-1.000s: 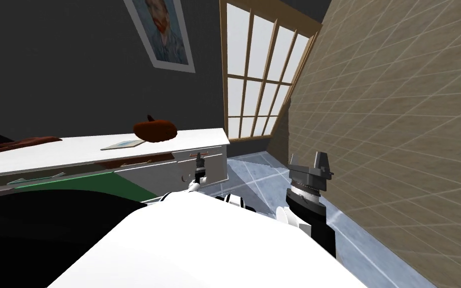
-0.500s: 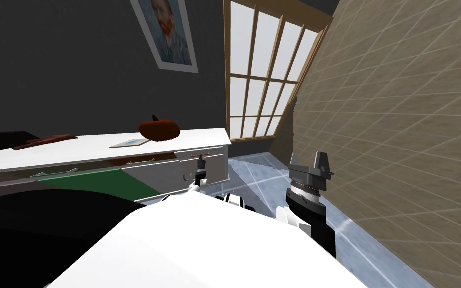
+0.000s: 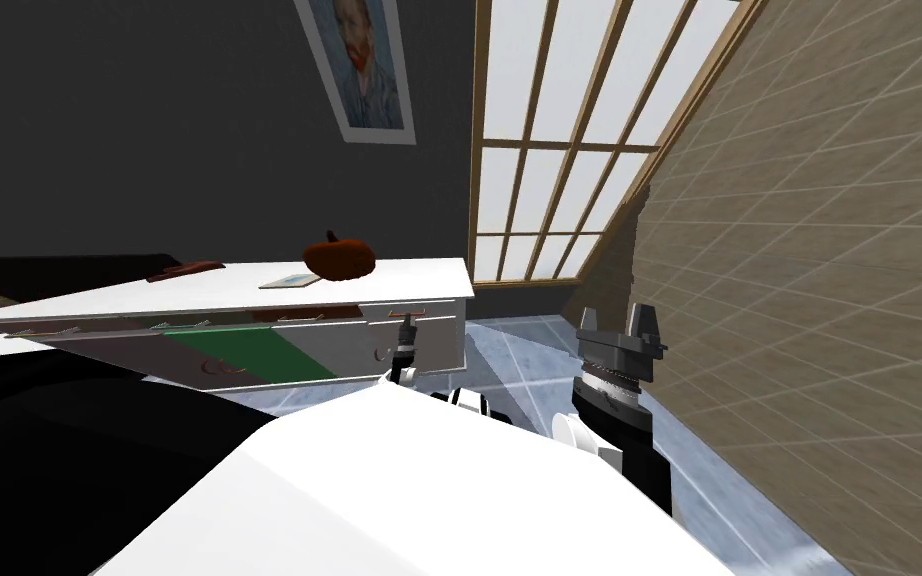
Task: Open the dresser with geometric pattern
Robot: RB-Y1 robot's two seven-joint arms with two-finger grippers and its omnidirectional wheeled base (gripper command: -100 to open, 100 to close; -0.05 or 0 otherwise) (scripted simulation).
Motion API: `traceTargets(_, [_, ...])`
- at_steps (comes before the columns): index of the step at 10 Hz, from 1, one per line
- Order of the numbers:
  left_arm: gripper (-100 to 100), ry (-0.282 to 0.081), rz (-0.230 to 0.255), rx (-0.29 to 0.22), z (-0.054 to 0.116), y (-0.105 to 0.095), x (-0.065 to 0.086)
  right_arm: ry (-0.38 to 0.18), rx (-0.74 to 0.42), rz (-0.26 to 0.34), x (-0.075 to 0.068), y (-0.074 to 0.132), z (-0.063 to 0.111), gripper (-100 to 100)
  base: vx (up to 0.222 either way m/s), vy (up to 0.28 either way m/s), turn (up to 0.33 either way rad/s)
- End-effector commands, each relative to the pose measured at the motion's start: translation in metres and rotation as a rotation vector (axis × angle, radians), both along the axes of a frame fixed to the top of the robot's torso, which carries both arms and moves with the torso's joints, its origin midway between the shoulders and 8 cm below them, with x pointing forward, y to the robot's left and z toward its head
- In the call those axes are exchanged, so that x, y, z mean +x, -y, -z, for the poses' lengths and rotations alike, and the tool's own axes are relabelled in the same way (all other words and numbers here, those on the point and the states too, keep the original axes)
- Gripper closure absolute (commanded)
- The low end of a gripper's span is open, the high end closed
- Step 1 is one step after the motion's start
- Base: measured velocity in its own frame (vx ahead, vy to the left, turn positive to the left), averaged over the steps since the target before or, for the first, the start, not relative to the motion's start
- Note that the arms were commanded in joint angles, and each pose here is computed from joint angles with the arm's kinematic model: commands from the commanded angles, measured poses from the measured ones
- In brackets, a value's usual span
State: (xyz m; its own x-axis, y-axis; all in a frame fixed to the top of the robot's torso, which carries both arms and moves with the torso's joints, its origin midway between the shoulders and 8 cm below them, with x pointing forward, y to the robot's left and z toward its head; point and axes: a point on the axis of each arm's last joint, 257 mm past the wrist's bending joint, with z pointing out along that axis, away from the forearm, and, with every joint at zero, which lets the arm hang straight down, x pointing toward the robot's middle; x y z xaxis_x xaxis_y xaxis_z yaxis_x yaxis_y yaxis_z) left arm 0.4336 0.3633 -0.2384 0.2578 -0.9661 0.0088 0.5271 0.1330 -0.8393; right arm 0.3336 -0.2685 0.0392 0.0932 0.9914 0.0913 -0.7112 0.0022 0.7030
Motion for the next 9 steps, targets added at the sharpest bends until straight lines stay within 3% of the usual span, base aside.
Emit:
traceTargets(1, [100, -0.006, 0.04, -0.002, 0.005, 0.013, -0.013, 0.0, 0.0, 0.0, 0.0, 0.0, 0.0, 0, 0.075, -0.02, 0.255])
traceTargets(2, [100, -0.002, 0.036, 0.001, 0.003, 0.011, -0.017, 0.0, 0.0, 0.0, 0.0, 0.0, 0.0, 0, 0.07, -0.024, 0.136])
traceTargets(3, [100, -0.009, 0.082, -0.008, 0.008, 0.029, -0.022, 0.0, 0.0, 0.0, 0.0, 0.0, 0.0, 0, 0.096, -0.027, 0.286])
traceTargets(4, [100, -0.002, 0.078, -0.004, 0.005, 0.027, -0.027, 0.0, 0.0, 0.0, 0.0, 0.0, 0.0, 0, 0.096, -0.031, 0.163])
traceTargets(5, [100, -0.005, 0.123, -0.014, 0.007, 0.045, -0.033, 0.0, 0.0, 0.0, 0.0, 0.0, 0.0, 0, 0.115, -0.023, 0.27])
traceTargets(6, [100, -0.002, 0.12, -0.012, 0.006, 0.044, -0.036, 0.0, 0.0, 0.0, 0.0, 0.0, 0.0, 0, 0.103, -0.02, 0.16])
traceTargets(7, [100, -0.001, 0.162, -0.023, 0.007, 0.061, -0.044, 0.0, 0.0, 0.0, 0.0, 0.0, 0.0, 0, 0.124, -0.02, 0.337])
traceTargets(8, [100, -0.001, 0.16, -0.022, 0.007, 0.06, -0.046, 0.0, 0.0, 0.0, 0.0, 0.0, 0.0, 0, 0.089, -0.025, 0.135])
traceTargets(9, [100, -0.004, 0.202, -0.037, 0.008, 0.078, -0.054, 0.0, 0.0, 0.0, 0.0, 0.0, 0.0, 0, 0.097, -0.018, 0.243])
